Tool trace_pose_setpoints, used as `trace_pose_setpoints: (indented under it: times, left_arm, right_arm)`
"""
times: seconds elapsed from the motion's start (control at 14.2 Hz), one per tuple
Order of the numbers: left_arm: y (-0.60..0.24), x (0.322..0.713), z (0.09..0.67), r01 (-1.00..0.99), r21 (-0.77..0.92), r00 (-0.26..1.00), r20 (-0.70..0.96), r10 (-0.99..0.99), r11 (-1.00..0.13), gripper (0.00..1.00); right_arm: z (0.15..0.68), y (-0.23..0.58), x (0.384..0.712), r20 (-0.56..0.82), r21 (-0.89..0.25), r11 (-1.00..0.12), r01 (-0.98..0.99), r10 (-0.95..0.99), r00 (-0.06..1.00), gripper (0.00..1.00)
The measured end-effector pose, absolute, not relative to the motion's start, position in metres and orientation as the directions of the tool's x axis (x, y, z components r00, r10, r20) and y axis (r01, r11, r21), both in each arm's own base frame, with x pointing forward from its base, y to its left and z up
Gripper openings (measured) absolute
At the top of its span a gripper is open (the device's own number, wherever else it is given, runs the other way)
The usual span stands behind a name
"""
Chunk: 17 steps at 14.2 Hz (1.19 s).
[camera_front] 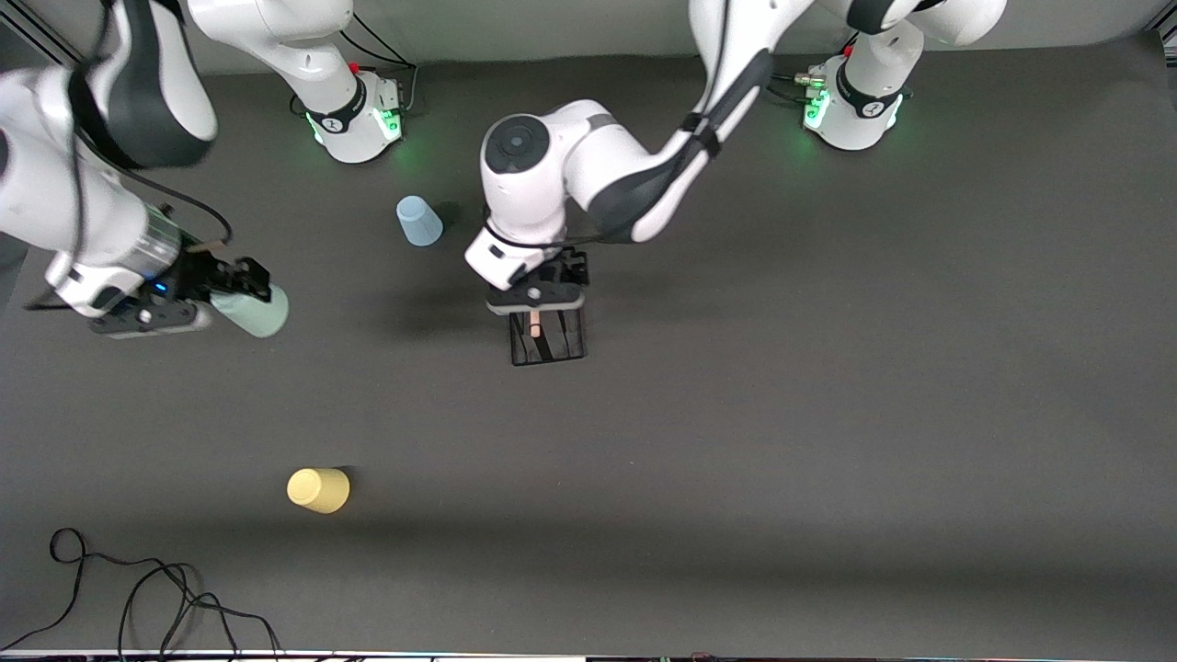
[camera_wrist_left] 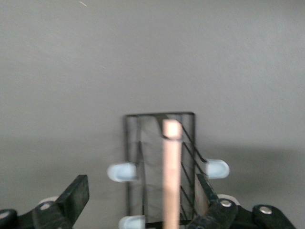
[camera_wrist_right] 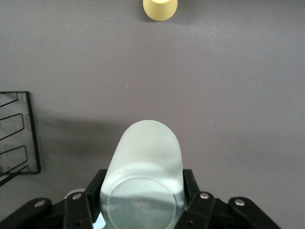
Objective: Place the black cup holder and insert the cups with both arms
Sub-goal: 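Set the rack down and release while the right gripper lifts the cup, then place the green cup onto a rack peg with the right gripper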
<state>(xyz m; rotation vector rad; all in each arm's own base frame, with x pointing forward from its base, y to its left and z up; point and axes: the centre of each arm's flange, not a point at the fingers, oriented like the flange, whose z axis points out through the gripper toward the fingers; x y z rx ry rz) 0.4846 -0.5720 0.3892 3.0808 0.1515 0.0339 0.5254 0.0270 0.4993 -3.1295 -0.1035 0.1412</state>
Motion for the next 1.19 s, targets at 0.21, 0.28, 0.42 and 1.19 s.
trace_pose_setpoints:
  times: [0.21, 0.28, 0.42, 1.19]
  left_arm:
    - [-0.504, 0.515, 0.457, 0.097, 0.023, 0.994, -0.059, 0.096, -0.995, 1.0]
    - [-0.476, 0.519, 0.482, 0.075, -0.008, 0.993, -0.087, 0.075, -0.997, 1.0]
    - [-0.42, 0.52, 0.528, -0.007, -0.062, 0.988, -0.153, 0.003, -0.998, 1.0]
    - [-0.046, 0.62, 0.579, -0.104, -0.026, 0.97, -0.222, -0.096, -0.994, 1.0]
  right_arm:
    - [0.522, 0.027, 0.523, -0.109, -0.005, -1.0, 0.016, 0.016, 0.994, 0.68]
    - [0.524, 0.028, 0.521, -0.123, 0.002, -0.999, -0.034, -0.034, 0.992, 0.68]
    - [0.525, 0.043, 0.514, -0.148, 0.024, -0.989, -0.148, -0.15, 0.978, 0.68]
    - [0.513, 0.316, 0.415, -0.116, 0.066, -0.748, -0.66, -0.663, 0.74, 0.68]
